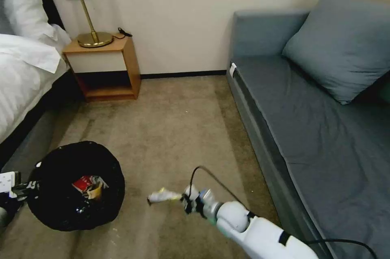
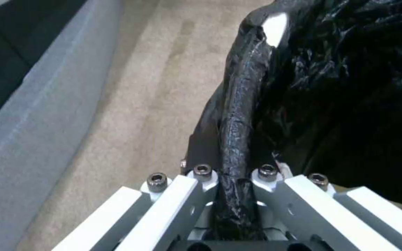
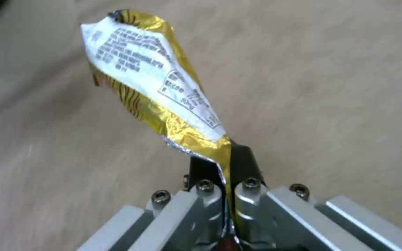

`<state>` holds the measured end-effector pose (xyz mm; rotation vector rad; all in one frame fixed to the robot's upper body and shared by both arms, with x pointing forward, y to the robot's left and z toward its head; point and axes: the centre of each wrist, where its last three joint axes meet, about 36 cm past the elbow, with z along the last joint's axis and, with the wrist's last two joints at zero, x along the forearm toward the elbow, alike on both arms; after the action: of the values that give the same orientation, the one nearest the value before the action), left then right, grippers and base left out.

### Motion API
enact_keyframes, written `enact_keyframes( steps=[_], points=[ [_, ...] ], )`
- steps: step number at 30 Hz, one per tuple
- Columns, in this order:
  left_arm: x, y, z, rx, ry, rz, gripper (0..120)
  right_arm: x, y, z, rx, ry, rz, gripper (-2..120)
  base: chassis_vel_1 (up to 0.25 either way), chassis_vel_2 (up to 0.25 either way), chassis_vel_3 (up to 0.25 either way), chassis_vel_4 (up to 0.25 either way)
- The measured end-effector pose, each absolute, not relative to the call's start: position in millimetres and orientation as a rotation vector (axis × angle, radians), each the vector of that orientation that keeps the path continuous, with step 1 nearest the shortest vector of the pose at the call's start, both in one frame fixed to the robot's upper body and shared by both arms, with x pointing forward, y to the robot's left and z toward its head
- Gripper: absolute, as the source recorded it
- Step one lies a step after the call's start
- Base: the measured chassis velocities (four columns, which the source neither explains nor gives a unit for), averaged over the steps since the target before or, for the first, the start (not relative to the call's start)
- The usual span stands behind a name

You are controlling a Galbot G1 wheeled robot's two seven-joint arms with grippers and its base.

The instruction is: Pick up the trash bin, then pick up the garbage on the floor and place it into the trash bin.

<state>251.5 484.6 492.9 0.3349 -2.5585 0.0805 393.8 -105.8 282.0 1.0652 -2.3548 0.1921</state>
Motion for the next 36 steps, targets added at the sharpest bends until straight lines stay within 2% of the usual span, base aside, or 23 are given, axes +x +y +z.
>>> enact_keyframes(
  steps=[1, 5, 7, 9, 10, 17, 22, 36],
  points=[
    [251.5, 484.6, 492.9, 0.335, -2.558, 0.080, 3, 393.8, -105.8, 282.0, 1.065, -2.355, 0.192, 0, 0.000, 0.000, 0.000, 0.000],
    [254.3, 483.3, 492.8, 0.327, -2.561, 0.082, 3, 415.9, -116.4, 338.4, 0.966, -2.470, 0.010, 0, 0.000, 0.000, 0.000, 0.000],
    [254.4, 483.2, 492.8, 0.326, -2.561, 0.083, 3, 417.1, -116.5, 342.5, 0.962, -2.476, -0.006, 0, 0.000, 0.000, 0.000, 0.000],
    [255.3, 481.3, 492.0, 0.319, -2.560, 0.088, 3, 421.1, -111.9, 378.6, 0.992, -2.522, -0.107, 0, 0.000, 0.000, 0.000, 0.000],
    [255.3, 481.3, 492.0, 0.319, -2.560, 0.088, 3, 421.1, -111.9, 378.6, 0.992, -2.522, -0.107, 0, 0.000, 0.000, 0.000, 0.000],
    [255.8, 476.3, 493.5, 0.304, -2.562, 0.092, 3, 405.8, -61.7, 431.5, 1.242, -2.550, -0.238, 0, 0.000, 0.000, 0.000, 0.000],
    [253.6, 473.1, 493.7, 0.301, -2.557, 0.089, 3, 398.4, -23.8, 445.5, 1.384, -2.503, -0.266, 0, 0.000, 0.000, 0.000, 0.000],
    [251.1, 464.8, 493.2, 0.284, -2.557, 0.102, 3, 381.9, 70.5, 449.9, 1.588, -2.337, -0.233, 0, 0.000, 0.000, 0.000, 0.000]
  ],
)
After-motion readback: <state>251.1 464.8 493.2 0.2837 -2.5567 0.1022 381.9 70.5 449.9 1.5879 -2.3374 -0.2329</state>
